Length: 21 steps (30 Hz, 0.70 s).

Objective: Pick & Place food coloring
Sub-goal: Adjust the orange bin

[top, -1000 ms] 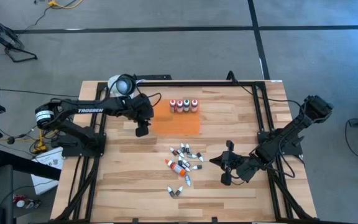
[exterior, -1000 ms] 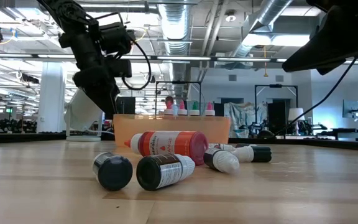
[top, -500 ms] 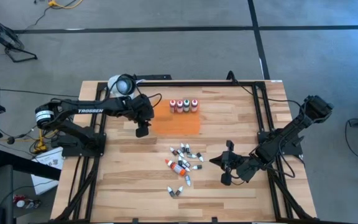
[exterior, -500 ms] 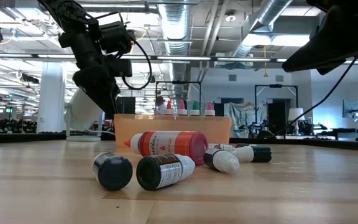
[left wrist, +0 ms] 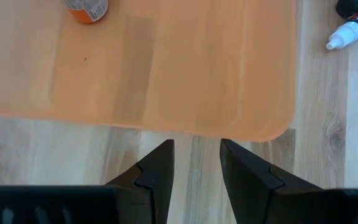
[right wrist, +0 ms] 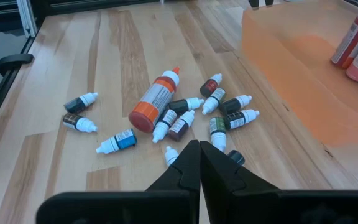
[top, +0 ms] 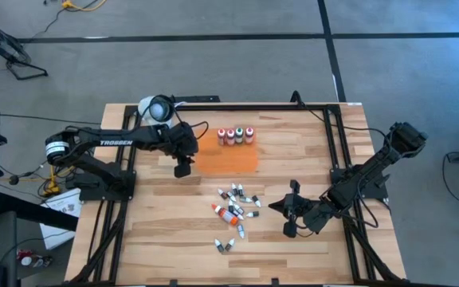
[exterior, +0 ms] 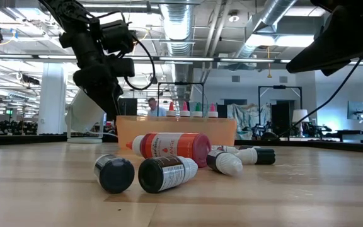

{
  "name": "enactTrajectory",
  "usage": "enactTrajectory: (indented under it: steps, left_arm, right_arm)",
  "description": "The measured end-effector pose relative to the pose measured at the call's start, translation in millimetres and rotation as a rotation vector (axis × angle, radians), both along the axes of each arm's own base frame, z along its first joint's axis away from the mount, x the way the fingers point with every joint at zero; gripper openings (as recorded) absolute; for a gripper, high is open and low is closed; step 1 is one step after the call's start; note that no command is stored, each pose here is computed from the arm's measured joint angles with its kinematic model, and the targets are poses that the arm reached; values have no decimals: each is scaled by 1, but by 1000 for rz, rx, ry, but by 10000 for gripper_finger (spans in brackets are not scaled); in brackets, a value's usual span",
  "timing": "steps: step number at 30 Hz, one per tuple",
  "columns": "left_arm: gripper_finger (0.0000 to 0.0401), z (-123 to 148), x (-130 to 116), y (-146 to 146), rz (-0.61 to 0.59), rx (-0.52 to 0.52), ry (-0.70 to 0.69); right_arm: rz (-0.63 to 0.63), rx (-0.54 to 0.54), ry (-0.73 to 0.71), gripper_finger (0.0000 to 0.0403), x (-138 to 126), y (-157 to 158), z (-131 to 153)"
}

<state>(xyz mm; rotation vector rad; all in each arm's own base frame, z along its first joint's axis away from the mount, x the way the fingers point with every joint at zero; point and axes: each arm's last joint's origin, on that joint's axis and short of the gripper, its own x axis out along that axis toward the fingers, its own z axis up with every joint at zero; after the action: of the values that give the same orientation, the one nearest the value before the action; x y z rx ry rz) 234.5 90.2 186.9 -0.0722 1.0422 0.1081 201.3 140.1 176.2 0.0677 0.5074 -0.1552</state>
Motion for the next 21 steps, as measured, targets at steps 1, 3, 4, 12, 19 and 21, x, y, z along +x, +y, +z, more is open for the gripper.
enactTrajectory:
  steps: [1,3,4,12,19,21]
  left_arm:
    - [125,0,0,0,-2,0,0]
    - [125,0,0,-1,-2,0,0]
    - [125,0,0,-1,1,-2,0]
    - [125,0,0,-1,-8,-24,-9]
    - [125,0,1,-1,-6,-20,-9]
    - [125,0,0,0,11,6,5]
  right_arm:
    - [0,0,0,1,0,0,0]
    - [0,0,0,1,0,0,0]
    - [0,0,0,1,0,0,0]
    - [0,0,0,1,0,0,0]
    - [0,0,0,1,0,0,0]
    - [0,-1,0,1,0,0,0]
